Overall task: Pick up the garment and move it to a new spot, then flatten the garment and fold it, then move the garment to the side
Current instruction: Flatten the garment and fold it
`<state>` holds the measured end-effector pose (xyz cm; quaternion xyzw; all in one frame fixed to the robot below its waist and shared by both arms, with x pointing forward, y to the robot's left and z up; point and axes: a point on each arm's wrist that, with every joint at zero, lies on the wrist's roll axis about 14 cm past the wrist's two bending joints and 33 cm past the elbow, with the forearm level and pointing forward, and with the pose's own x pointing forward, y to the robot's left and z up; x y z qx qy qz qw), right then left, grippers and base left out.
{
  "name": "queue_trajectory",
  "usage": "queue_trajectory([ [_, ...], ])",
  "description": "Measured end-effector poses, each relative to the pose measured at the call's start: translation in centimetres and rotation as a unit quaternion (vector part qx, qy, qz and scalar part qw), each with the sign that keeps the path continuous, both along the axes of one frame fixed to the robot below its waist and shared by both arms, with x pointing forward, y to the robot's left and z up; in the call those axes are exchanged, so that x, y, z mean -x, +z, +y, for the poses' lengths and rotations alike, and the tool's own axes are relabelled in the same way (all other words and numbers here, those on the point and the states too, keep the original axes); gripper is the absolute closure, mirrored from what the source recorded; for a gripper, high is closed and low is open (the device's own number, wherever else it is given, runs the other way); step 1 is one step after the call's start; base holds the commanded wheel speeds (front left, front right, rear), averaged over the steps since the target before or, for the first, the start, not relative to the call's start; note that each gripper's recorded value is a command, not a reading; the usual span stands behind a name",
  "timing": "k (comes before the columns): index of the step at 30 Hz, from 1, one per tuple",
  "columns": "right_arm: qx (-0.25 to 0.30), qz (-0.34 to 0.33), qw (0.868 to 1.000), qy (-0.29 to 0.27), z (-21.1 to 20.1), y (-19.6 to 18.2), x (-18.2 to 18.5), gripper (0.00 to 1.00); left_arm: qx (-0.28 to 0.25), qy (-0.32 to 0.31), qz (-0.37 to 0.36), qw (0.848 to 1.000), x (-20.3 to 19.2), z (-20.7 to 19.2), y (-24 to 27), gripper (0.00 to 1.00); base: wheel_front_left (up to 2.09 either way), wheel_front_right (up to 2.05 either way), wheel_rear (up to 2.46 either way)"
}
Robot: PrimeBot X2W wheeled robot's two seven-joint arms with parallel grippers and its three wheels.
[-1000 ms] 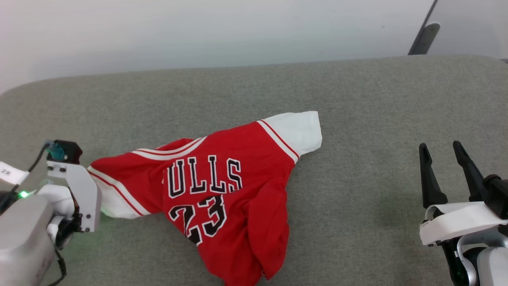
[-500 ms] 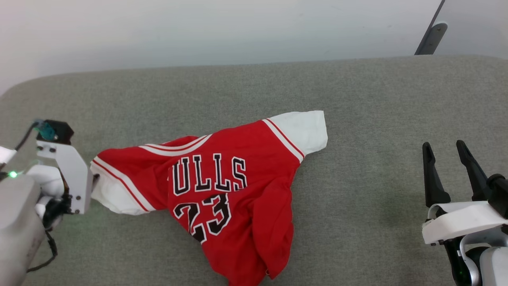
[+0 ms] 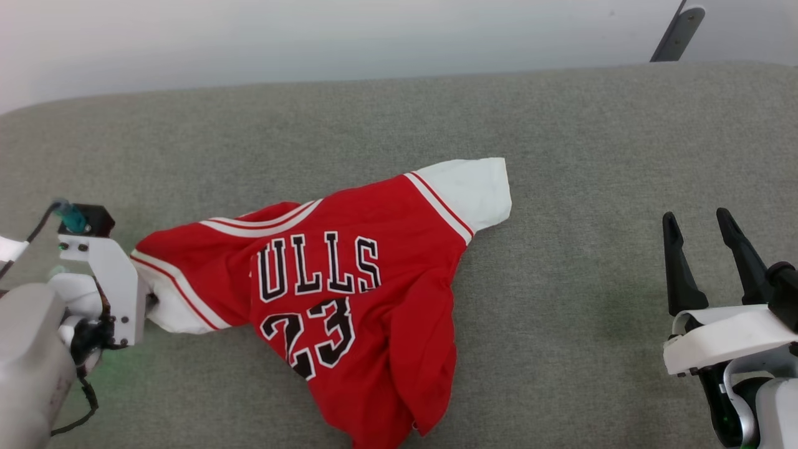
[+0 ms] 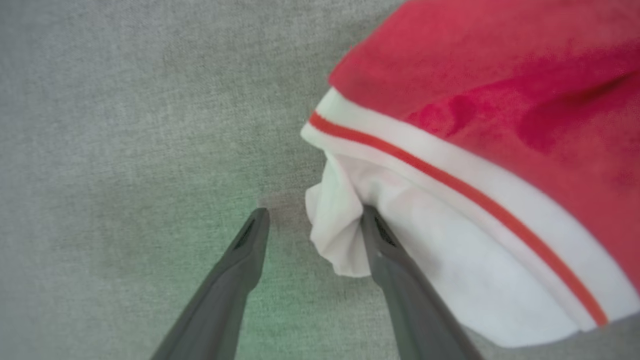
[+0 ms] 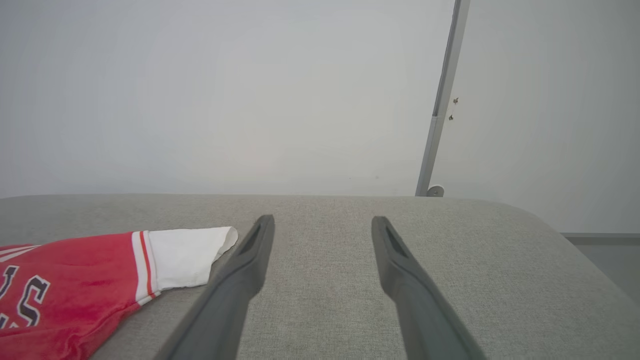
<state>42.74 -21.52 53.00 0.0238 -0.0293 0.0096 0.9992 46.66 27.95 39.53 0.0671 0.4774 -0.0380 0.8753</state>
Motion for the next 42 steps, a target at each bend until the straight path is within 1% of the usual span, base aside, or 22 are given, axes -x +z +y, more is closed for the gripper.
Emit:
queue_trajectory([
  [1, 0.0, 0.003, 1.0, 0.001, 0.0, -0.1, 0.0, 0.0, -0.001, 0.001, 0.007, 1.0, 0.1, 0.0, -0.3, 0.86, 0.0, 0.0, 0.0],
  [2, -0.003, 0.008, 1.0, 0.003, 0.2, -0.3, -0.1, 0.0, 0.001, 0.001, 0.012, 1.0, 0.2, -0.1, -0.5, 1.0, 0.0, 0.0, 0.0],
  [5, -0.016, 0.023, 0.999, 0.016, 0.9, -0.6, -0.5, 0.0, 0.013, 0.0, 0.012, 1.0, 0.0, -0.9, -0.8, 1.0, 0.0, 0.0, 0.0],
  [10, -0.005, 0.071, 0.996, 0.056, 2.2, -1.0, -1.9, 0.0, 0.014, 0.001, 0.01, 1.0, -0.1, -0.9, -0.8, 1.0, 0.0, 0.0, 0.0],
  [15, 0.015, 0.134, 0.986, 0.094, 3.5, -2.0, -4.3, 0.0, 0.015, -0.004, 0.0, 1.0, -0.6, -1.3, -0.6, 1.0, 0.0, 0.0, 0.0],
  [18, 0.003, 0.163, 0.979, 0.119, 4.9, -2.4, -6.0, 0.0, 0.016, -0.008, -0.004, 1.0, -0.9, -1.6, -0.6, 1.0, 0.0, 0.0, 0.0],
  [21, 0.004, 0.199, 0.969, 0.146, 6.6, -3.3, -7.5, 0.0, 0.017, -0.012, -0.008, 1.0, -1.3, -1.7, -0.5, 1.0, 0.0, 0.0, 0.0],
  [25, 0.02, 0.249, 0.953, 0.171, 8.4, -5.1, -9.2, 0.0, 0.018, -0.014, -0.013, 1.0, -1.8, -1.9, -0.7, 1.0, 0.0, 0.0, 0.0],
  [30, 0.02, 0.303, 0.935, 0.182, 9.6, -7.3, -11.2, 0.0, 0.02, -0.015, -0.017, 1.0, -2.1, -2.0, -0.8, 1.0, 0.0, 0.0, 0.0],
  [34, 0.017, 0.348, 0.918, 0.188, 10.8, -9.0, -12.5, 0.0, 0.022, -0.013, -0.018, 1.0, -2.4, -1.9, -1.0, 1.0, 0.0, 0.0, 0.0],
  [37, 0.025, 0.382, 0.904, 0.19, 11.4, -10.7, -12.9, 0.0, 0.024, -0.011, -0.018, 0.999, -2.5, -1.8, -1.2, 1.0, 0.0, 0.0, 0.0],
  [39, 0.03, 0.414, 0.89, 0.189, 11.7, -12.2, -12.7, 0.0, 0.025, -0.009, -0.018, 0.999, -2.4, -1.6, -1.3, 1.0, 0.0, 0.0, 0.0],
  [42, 0.037, 0.446, 0.875, 0.186, 12.1, -13.3, -12.9, 0.0, 0.025, -0.005, -0.018, 1.0, -2.4, -1.4, -1.3, 1.0, 0.0, 0.0, 0.0],
])
